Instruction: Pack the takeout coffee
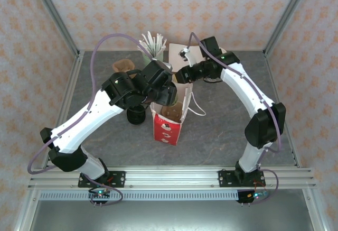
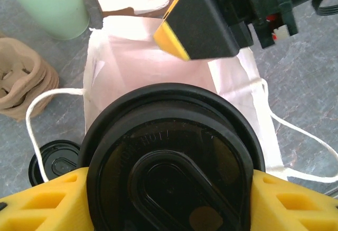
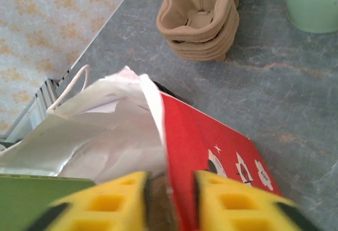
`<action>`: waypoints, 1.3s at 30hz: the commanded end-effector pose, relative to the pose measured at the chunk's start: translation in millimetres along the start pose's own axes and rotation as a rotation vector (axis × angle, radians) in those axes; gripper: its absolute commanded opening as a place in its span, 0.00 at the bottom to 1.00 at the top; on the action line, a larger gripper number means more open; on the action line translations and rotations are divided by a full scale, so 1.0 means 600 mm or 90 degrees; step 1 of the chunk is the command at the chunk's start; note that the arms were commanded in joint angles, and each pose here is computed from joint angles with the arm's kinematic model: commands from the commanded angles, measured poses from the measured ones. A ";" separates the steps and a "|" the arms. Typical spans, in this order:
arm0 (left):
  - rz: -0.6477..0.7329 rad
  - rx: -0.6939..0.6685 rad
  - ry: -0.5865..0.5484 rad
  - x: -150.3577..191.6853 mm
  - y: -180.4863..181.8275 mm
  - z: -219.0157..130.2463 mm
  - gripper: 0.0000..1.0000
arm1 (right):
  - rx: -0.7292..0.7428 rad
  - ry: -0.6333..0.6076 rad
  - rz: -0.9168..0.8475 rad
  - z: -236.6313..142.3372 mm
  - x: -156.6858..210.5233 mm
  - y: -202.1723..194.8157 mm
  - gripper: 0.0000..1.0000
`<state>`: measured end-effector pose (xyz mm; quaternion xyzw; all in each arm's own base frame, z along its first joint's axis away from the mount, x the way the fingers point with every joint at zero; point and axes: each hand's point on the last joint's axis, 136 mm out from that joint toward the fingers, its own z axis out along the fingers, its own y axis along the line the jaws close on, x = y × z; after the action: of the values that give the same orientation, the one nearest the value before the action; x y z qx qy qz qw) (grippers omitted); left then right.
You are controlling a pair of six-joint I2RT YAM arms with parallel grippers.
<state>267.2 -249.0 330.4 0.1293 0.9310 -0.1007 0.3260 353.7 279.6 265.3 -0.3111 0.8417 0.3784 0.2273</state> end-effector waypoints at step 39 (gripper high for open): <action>0.023 0.006 0.022 0.041 0.019 0.078 0.60 | -0.024 -0.093 0.061 -0.021 -0.019 0.102 0.03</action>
<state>273.5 -245.7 285.2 0.1417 0.9344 -0.1066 0.3089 309.4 301.3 290.5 -0.2467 0.8432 0.4135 0.2391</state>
